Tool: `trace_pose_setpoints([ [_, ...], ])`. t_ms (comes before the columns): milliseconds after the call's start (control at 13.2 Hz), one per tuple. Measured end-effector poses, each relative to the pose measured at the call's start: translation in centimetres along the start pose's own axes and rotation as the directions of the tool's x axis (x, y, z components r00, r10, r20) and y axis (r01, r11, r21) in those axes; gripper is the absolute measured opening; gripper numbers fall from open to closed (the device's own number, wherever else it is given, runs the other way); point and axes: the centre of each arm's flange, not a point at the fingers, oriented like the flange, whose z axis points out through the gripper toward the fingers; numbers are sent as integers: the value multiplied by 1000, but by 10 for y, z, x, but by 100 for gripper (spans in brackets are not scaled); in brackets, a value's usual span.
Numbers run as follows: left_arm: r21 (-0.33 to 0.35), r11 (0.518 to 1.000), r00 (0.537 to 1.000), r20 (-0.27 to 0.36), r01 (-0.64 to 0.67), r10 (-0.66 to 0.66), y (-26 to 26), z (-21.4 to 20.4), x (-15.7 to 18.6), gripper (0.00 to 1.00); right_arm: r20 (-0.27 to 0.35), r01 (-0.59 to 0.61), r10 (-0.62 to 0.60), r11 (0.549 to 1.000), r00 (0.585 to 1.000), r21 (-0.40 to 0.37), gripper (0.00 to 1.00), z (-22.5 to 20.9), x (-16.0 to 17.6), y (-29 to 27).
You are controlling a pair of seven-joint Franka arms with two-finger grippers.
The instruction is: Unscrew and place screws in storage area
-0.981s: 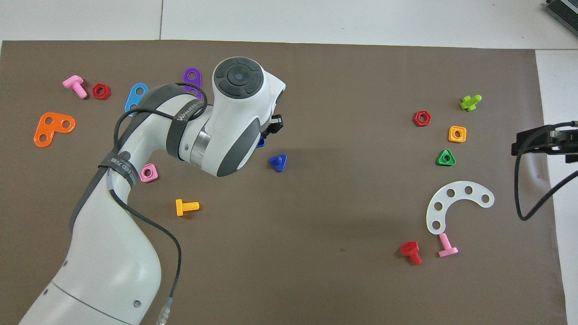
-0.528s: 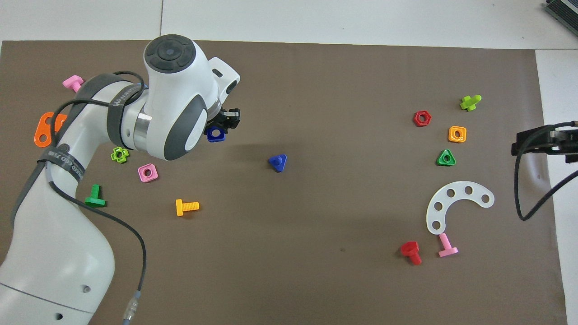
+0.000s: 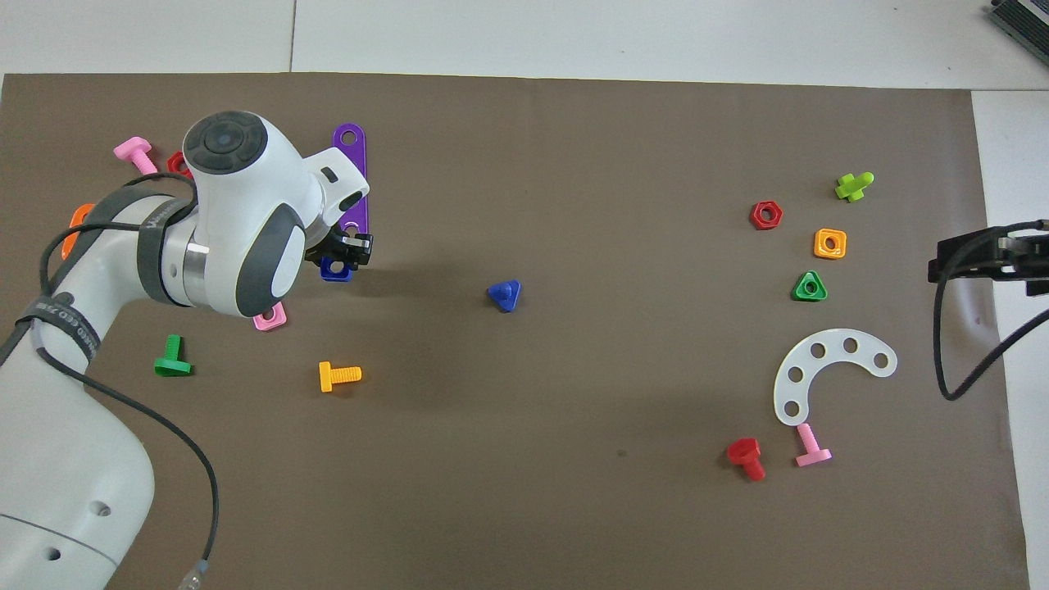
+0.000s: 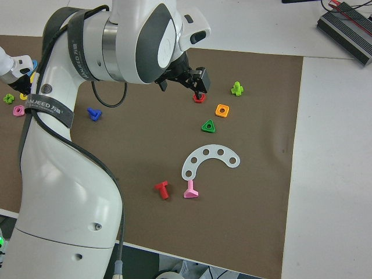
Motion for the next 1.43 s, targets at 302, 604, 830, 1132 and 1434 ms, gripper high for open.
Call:
trace_pose_setpoints([
  [302,-3,1000,1000,-26,-4,4,-24,-20,1,100,-5,0,0,1000,1000,1,100,0,1,0],
  [604,-10,999,999,11,38,-38,-72,-111,0,100,-58,48,-47,999,997,6,100,0,5,-27],
  [830,-14,998,998,38,60,-60,-99,-177,-16,100,-84,120,-119,993,989,10,100,16,8,-95],
  [1132,-24,1000,999,32,17,-16,-152,-222,-48,99,-108,101,-92,992,990,75,100,87,14,-230],
  [1434,-25,999,1000,-1,19,-19,-178,-246,-67,100,-164,103,-83,988,983,118,100,185,-5,-366],
])
